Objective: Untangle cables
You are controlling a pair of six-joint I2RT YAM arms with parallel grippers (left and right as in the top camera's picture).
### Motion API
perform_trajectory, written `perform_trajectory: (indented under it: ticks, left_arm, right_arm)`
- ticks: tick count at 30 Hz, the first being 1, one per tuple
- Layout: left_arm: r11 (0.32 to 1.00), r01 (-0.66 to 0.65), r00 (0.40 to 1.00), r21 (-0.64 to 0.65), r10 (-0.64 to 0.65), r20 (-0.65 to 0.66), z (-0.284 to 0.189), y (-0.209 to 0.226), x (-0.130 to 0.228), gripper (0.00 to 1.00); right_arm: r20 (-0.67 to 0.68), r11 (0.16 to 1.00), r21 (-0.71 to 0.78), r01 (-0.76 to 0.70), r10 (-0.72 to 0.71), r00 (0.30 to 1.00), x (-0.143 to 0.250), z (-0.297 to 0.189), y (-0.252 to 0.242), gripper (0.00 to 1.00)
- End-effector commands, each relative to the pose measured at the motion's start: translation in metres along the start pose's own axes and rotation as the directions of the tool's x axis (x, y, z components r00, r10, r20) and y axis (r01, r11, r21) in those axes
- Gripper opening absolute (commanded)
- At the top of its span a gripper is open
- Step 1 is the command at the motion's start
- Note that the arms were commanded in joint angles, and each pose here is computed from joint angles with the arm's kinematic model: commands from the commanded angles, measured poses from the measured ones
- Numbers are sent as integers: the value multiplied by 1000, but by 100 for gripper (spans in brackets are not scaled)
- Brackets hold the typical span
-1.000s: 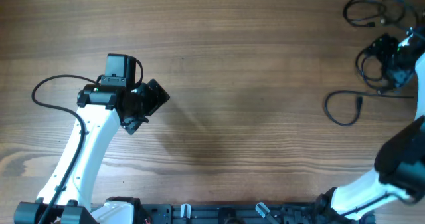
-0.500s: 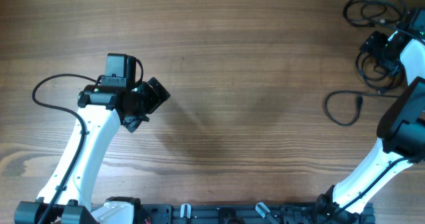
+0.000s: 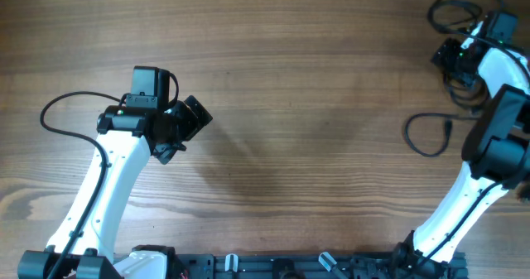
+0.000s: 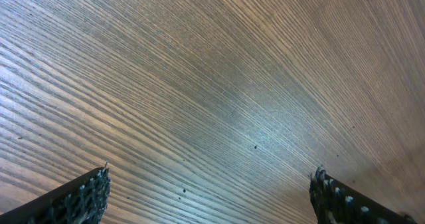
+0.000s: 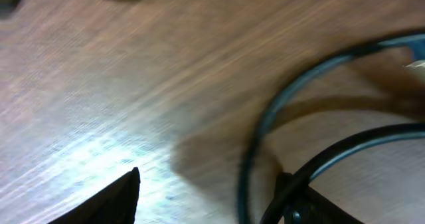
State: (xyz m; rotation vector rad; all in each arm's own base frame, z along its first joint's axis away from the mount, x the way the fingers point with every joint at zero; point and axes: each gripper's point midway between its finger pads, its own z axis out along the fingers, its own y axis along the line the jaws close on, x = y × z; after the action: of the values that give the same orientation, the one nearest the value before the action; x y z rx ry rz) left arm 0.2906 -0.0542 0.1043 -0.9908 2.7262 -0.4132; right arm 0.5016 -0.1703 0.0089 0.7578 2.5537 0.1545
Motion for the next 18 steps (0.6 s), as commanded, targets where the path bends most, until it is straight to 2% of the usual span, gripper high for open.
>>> perform_trajectory:
  ticks: [1, 8, 11, 15, 17, 18]
  left_arm:
    - [1000, 8, 1000, -16, -8, -6, 5, 4, 1, 98]
    - [1000, 8, 1000, -17, -8, -7, 5, 5, 1, 98]
    - [1000, 8, 1000, -17, -8, -7, 5, 5, 1, 98]
    - [1000, 8, 1000, -17, -8, -6, 5, 5, 1, 98]
    - [1000, 8, 1000, -17, -8, -6, 5, 5, 1, 98]
    - [1000, 8, 1000, -17, -8, -7, 5, 5, 1, 98]
  right_arm:
    - [-63, 999, -50, 22, -25, 998, 26, 26, 19, 68]
    - [3, 996, -77, 48, -48, 999, 6, 23, 31, 70]
    - [50, 978, -191, 85, -77, 996, -18, 1, 58, 70]
    - [121, 984, -145, 100, -83, 989, -51, -54, 63, 85]
    - [158, 991, -114, 73, -54, 986, -64, -89, 58, 99]
    - [170, 994, -105, 23, -5, 986, -68, -104, 54, 100]
